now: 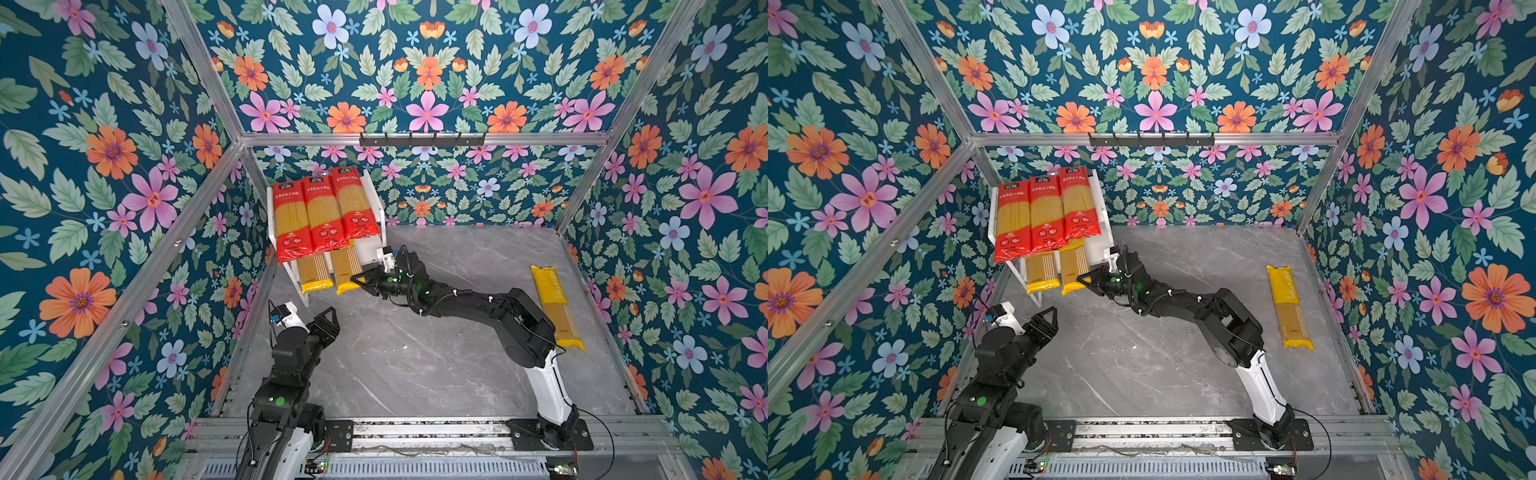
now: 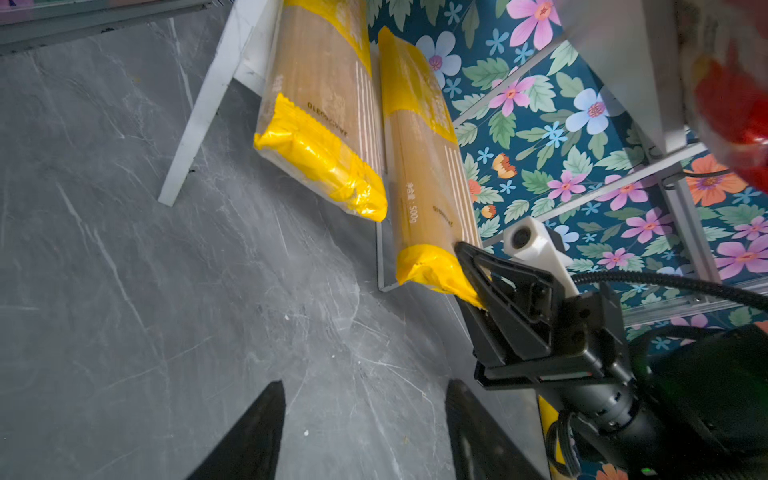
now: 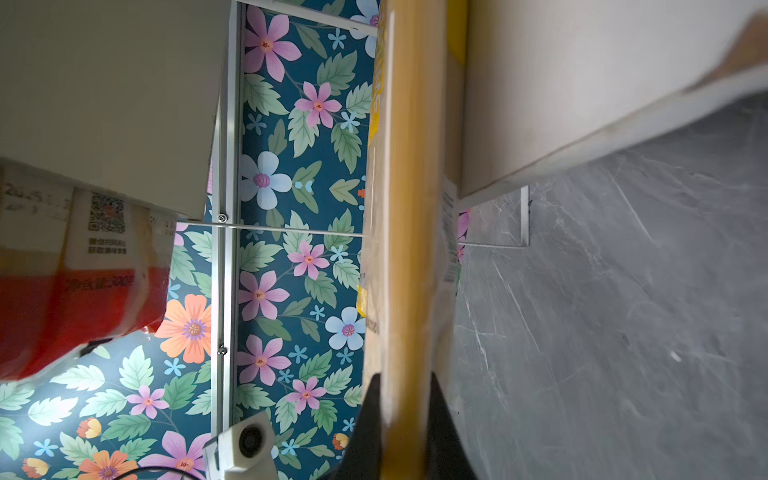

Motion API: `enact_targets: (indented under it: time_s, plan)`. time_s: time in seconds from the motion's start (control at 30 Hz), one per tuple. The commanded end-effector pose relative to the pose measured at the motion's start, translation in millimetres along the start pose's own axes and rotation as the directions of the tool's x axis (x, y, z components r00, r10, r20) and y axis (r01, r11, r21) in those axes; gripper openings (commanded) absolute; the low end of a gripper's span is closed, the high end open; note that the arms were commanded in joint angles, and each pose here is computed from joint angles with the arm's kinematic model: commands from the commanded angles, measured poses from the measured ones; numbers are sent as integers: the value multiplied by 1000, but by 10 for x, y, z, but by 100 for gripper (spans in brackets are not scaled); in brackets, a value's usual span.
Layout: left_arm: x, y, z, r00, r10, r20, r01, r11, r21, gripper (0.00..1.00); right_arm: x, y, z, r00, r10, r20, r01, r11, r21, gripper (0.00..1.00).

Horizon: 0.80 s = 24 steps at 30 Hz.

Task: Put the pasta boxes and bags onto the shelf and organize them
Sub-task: 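Carry the yellow pack with both grippers toward the shelf's lower tier, then push the pack under the shelf with the right gripper while the left releases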

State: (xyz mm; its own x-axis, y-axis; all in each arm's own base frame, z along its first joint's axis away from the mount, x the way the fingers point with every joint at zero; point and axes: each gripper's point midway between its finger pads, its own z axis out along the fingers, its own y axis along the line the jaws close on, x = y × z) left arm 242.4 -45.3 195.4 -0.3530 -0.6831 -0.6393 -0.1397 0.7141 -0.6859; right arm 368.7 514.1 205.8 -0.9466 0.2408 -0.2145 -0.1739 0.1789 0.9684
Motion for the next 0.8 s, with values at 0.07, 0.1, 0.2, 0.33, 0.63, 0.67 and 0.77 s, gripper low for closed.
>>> enact_targets:
  time_s: [0.07,0.1,0.2,0.33,0.63,0.67,0.77]
  plan:
    - [83,-1,64,999,-27,-21,28,999,29,64,10,45,94,1000,-6,-7,6,1000,-13,0]
    - [104,7,77,999,-38,-26,39,999,32,63,13,43,105,1000,-14,-7,14,1000,-3,0]
    - [155,36,104,997,-65,-34,67,997,39,62,5,75,166,1000,-20,-18,20,1000,-5,0]
    - [205,90,116,996,-76,-36,77,996,37,62,41,83,247,999,1,-44,-2,1000,-13,0]
    - [229,23,149,997,-57,-58,61,996,65,62,109,141,17,998,-49,-38,48,999,-13,38]
    - [250,12,159,996,-56,-67,61,995,74,63,113,169,-19,998,-52,-36,51,999,-18,42]
    - [307,-6,187,994,-67,-88,75,993,95,63,132,138,-145,998,-50,-32,49,999,-13,50]
